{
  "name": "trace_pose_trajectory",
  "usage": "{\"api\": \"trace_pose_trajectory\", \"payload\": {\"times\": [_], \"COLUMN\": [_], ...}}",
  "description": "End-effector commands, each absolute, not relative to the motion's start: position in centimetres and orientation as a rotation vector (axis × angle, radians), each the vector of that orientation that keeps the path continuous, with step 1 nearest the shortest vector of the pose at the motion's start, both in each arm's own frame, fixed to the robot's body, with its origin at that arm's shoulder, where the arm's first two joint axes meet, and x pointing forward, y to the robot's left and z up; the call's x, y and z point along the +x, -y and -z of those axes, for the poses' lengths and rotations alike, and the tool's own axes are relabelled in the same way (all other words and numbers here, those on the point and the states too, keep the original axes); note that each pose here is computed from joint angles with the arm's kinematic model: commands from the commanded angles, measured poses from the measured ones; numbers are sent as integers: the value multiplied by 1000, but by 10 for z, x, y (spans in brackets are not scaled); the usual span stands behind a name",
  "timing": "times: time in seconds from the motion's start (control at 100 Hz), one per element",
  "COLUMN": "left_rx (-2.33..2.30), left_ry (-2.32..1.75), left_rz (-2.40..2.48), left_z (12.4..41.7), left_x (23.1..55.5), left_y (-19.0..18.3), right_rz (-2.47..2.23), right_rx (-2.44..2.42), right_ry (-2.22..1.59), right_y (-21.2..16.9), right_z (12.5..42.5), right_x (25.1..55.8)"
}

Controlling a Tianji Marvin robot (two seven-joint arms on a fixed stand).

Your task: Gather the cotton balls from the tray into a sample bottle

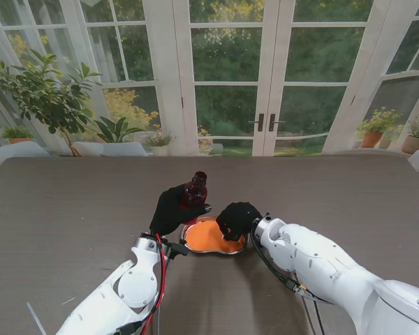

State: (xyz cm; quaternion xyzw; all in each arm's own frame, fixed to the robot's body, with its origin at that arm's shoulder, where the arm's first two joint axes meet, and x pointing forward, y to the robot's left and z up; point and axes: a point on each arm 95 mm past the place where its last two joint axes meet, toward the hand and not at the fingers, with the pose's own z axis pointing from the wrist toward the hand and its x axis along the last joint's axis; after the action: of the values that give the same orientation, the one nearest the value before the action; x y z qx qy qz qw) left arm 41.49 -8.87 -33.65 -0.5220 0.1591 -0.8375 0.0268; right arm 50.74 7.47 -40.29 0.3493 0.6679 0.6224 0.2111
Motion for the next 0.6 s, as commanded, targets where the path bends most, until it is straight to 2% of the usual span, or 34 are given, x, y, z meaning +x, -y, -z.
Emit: {"api": "trace_pose_trajectory", "payload": {"times": [0.0, 0.28, 0.59], "left_rx": [-1621, -1629, -1640], "left_ry": [-505, -511, -522], "left_rz": [2601, 2597, 2590], "left_z": [336, 336, 338], "left_x": [415, 415, 415], "left_y": [93, 94, 94], "right_rz": [-1733, -1756, -1784], "right_rx": [979, 1030, 1052], "right_ry": [-1871, -1818, -1731], "right_y": [-79, -76, -67], "right_z": [404, 391, 352], "right_x": [505, 506, 504]}}
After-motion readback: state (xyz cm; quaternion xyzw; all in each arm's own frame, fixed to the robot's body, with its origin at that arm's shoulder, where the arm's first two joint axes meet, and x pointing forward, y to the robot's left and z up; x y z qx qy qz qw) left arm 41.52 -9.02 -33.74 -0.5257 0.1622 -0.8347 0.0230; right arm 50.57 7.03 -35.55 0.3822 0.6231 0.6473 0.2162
